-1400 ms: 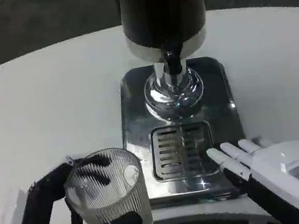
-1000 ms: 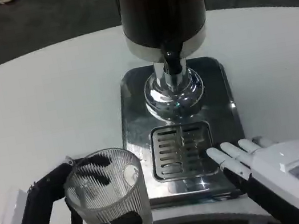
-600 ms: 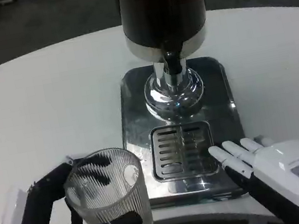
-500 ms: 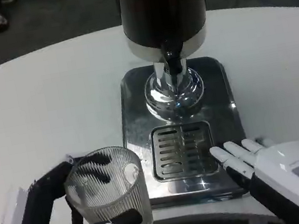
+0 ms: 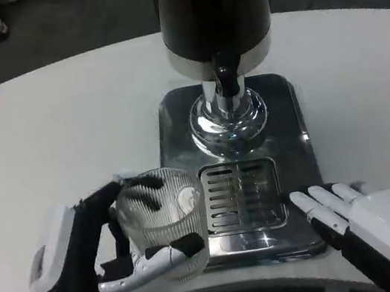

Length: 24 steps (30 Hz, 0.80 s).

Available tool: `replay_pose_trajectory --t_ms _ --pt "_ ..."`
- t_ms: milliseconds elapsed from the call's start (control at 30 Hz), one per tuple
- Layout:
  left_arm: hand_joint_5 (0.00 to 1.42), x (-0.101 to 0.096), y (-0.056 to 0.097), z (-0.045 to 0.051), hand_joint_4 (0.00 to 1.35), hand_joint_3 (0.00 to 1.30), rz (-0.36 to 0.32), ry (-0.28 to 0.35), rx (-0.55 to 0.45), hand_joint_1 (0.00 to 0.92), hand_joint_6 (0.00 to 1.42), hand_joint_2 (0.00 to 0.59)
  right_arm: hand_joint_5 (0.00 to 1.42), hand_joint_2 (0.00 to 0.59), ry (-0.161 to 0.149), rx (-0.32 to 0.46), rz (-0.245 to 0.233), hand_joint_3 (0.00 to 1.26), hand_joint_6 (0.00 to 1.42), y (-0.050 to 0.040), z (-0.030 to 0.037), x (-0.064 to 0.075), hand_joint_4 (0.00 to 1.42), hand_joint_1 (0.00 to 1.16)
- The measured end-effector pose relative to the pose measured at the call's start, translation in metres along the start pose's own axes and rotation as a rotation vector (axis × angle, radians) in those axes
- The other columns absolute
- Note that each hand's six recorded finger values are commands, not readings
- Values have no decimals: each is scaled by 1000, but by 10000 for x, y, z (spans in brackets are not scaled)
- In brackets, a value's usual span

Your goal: Grasp the cup under the faucet to collect the drink, then remove the cup.

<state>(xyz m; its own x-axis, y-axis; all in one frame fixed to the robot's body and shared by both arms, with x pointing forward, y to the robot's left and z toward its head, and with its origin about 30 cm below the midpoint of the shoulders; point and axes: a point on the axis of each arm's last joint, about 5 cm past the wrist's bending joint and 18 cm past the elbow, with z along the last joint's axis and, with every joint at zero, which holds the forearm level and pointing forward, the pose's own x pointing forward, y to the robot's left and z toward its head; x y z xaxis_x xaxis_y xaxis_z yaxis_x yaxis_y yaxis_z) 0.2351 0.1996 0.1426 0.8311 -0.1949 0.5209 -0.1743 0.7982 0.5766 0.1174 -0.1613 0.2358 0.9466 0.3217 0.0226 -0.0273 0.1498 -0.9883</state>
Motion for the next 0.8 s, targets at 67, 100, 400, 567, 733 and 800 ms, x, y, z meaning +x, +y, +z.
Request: replay_pose_trajectory --t_ms 67,100,400,567,733,800 --pt "1240 106 -37 -12 1053 957 9 -8 3 561 781 0 0 447 5 3 1 24 0 0 -9 -12 0 505" --pt "1240 171 -57 -23 1053 957 12 -10 13 561 781 0 0 447 9 2 1 24 0 -1 -17 -19 0 505" --pt "1240 514 -241 -92 1053 957 -10 -1 67 561 781 0 0 447 32 17 4 24 0 -1 -76 -84 0 505" --pt "1240 652 -309 -94 1053 957 -27 -3 85 561 781 0 0 447 37 30 11 24 0 6 -93 -119 0 500" --pt "1240 794 -368 -63 1053 957 -35 -18 101 561 781 0 0 448 46 33 8 24 0 0 -116 -136 0 492" --pt "1240 826 -403 -48 1053 957 -40 -22 99 561 781 0 0 448 46 35 10 24 0 0 -122 -141 0 489"
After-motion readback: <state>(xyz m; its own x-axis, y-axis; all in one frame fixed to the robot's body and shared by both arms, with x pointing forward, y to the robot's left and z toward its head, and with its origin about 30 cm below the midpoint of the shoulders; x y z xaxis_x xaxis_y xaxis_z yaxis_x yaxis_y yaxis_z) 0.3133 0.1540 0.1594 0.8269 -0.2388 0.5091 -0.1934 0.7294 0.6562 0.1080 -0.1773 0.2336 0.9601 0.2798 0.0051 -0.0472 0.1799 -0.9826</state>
